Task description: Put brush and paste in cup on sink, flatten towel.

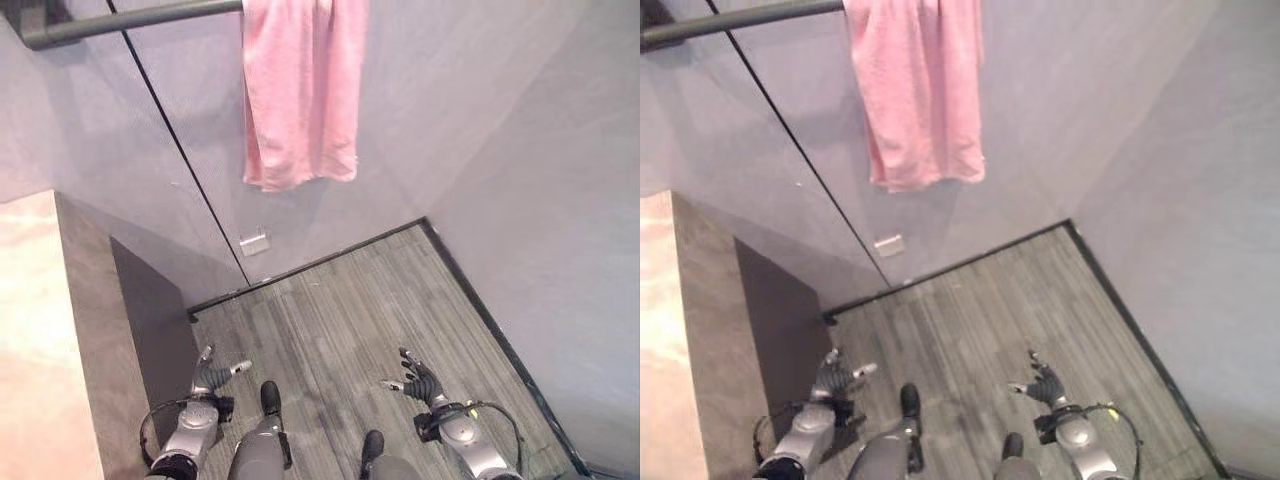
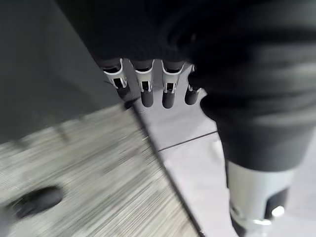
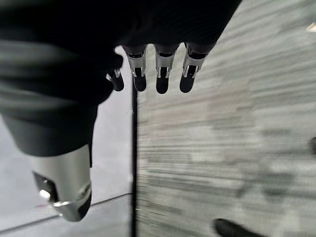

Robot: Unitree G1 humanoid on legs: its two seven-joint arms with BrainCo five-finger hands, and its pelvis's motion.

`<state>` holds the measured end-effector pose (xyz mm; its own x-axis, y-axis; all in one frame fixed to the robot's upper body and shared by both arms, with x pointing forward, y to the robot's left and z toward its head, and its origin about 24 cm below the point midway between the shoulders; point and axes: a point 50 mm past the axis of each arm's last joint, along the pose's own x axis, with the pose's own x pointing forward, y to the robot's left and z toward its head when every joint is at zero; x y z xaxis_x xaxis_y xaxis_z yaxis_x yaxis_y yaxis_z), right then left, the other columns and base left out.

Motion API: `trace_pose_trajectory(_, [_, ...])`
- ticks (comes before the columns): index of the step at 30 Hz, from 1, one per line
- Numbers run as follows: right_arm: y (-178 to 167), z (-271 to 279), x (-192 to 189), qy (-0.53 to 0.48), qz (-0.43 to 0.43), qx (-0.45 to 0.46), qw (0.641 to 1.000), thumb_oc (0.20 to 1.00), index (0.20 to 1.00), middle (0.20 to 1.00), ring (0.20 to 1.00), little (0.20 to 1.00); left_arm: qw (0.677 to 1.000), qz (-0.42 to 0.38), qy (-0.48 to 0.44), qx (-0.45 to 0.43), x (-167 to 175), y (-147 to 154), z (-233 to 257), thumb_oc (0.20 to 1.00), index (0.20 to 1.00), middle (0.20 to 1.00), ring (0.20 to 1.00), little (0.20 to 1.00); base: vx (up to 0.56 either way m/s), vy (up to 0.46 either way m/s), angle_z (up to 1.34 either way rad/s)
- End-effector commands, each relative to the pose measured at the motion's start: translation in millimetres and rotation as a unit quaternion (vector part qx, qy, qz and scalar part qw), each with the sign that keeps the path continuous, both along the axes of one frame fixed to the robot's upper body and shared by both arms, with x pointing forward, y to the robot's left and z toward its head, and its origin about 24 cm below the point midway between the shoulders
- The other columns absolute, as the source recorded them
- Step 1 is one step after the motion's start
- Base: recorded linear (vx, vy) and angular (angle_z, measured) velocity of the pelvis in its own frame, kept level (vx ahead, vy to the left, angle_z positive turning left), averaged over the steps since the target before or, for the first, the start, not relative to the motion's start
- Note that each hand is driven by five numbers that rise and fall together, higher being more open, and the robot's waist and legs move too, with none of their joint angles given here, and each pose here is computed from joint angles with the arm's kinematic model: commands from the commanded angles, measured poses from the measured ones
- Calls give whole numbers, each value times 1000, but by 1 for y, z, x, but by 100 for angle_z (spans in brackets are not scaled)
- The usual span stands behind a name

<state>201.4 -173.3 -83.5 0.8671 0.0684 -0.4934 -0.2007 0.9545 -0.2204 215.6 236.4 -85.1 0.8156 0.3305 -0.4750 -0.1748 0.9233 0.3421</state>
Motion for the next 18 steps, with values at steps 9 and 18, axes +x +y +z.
trace_pose_trajectory(9, [2, 32, 22, -85, 25, -6, 996, 1000, 1000, 1000, 1000, 1000, 999, -25, -7, 21, -2, 0, 2, 1000, 1000, 1000, 1000, 1000, 196, 73, -4])
trace_pose_trajectory(18, [-10, 47, 21, -113, 23, 11, 993, 1000, 1000, 1000, 1000, 1000, 998, -54, -19, 38, -1, 1, 8, 1000, 1000, 1000, 1000, 1000, 211, -165, 23])
